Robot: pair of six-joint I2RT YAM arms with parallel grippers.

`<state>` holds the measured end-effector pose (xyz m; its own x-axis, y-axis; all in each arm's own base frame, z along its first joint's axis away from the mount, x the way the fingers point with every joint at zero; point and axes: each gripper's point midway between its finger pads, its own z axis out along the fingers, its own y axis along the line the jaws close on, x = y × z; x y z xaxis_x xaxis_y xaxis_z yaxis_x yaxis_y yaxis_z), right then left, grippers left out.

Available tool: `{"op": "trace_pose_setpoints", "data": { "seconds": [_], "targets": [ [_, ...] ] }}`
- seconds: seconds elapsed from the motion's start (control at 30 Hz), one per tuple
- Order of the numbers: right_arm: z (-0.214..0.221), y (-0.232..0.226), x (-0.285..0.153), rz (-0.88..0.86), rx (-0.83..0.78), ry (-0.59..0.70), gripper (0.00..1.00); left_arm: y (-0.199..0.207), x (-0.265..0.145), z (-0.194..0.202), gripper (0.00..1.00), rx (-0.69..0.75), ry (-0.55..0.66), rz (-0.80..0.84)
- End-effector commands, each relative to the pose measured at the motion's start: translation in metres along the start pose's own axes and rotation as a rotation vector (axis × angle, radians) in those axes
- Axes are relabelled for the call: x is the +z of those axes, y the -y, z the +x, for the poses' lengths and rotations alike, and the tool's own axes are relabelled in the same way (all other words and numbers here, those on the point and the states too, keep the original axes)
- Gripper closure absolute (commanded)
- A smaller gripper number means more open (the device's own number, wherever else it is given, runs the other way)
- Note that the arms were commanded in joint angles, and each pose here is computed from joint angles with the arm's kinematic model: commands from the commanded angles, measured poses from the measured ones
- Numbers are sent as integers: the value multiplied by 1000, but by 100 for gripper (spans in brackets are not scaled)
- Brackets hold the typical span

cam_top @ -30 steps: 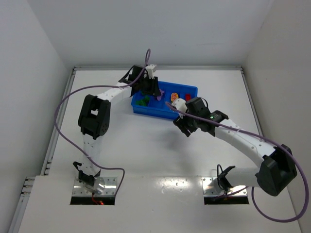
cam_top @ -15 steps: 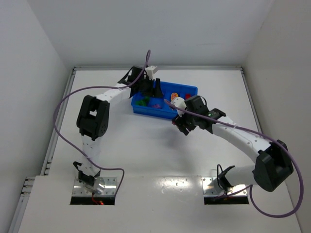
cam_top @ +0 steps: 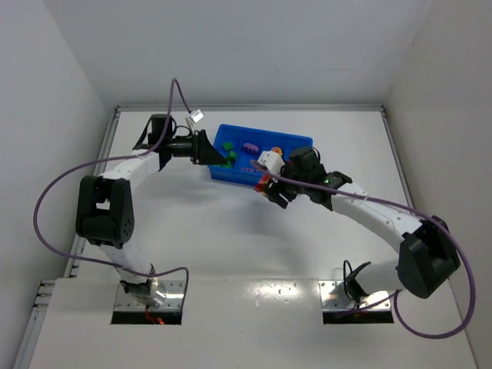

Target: Sort the legos into containers by color

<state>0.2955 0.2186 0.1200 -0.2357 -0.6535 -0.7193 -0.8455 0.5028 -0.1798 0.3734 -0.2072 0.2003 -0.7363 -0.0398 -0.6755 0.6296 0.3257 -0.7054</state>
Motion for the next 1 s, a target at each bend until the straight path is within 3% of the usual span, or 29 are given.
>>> {"op": "trace_pose_setpoints", "data": {
  "seconds": [0.0, 0.4, 0.97],
  "targets": [
    [-59, 2, 10, -33, -109, 200, 96, 34, -1, 19, 32, -2, -56, 143],
    [-96, -18, 41, -73, -204, 242, 96, 61, 8, 23, 26, 50, -88, 210],
    [-117, -14, 36, 19, -241, 269, 96, 36, 30, 39, 25, 13, -140, 113]
  ]
}}
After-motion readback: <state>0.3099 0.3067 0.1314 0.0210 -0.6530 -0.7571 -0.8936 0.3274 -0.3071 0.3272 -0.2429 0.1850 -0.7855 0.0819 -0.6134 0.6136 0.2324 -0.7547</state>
